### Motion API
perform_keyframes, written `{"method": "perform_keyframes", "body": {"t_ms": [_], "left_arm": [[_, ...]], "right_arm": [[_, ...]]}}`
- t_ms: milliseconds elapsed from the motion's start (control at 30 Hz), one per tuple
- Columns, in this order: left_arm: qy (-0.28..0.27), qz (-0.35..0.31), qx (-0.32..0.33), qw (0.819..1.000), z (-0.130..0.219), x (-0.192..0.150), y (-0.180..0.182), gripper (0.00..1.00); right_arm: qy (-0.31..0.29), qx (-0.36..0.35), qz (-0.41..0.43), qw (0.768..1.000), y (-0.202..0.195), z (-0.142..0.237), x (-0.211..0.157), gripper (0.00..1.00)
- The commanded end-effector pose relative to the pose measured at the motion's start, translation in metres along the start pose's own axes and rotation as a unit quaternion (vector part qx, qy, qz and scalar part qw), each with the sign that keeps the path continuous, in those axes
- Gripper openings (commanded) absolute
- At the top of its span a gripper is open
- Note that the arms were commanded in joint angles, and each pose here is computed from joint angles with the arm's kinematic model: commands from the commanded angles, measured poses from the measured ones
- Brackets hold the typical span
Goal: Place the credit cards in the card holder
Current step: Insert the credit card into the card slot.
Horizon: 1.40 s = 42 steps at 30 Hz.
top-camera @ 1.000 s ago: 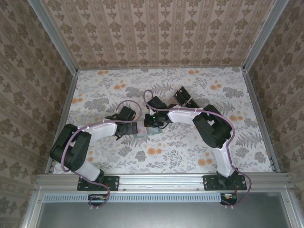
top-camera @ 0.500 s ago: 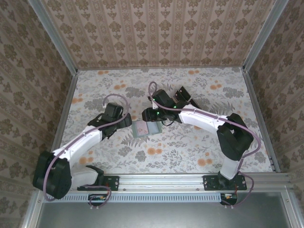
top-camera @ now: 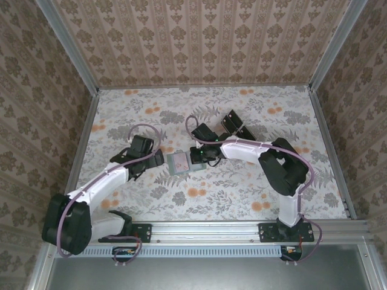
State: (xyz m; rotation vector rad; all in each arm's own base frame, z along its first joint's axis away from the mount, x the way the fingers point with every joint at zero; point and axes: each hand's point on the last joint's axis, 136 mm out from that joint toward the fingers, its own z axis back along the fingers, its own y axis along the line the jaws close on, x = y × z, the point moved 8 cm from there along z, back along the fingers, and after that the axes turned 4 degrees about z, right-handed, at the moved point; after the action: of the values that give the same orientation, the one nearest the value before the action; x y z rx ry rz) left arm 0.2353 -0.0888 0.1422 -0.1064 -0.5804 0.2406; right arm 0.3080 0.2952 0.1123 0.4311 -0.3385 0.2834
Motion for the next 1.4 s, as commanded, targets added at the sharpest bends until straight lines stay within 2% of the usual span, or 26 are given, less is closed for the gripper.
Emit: {"method": "perform_keyframes", "body": {"t_ms": [0, 500, 1367], "left_arm": [[0.019, -0.009, 0.021, 1.0, -0.006, -0.009, 0.008, 1.0], [0.026, -0.01, 0.022, 0.999, -0.012, -0.015, 0.01, 1.0], [0.037, -0.007, 0.022, 0.999, -0.02, -0.018, 0.008, 1.0]], "right_arm": [[-0.008, 0.023, 0.003, 1.0, 0.013, -0.007, 0.011, 0.03], [0.018, 0.023, -0.003, 1.0, 0.014, -0.035, 0.011, 0.02], [0.028, 0.061, 0.037, 0.997, 0.042, -0.042, 0.012, 0.02]]}}
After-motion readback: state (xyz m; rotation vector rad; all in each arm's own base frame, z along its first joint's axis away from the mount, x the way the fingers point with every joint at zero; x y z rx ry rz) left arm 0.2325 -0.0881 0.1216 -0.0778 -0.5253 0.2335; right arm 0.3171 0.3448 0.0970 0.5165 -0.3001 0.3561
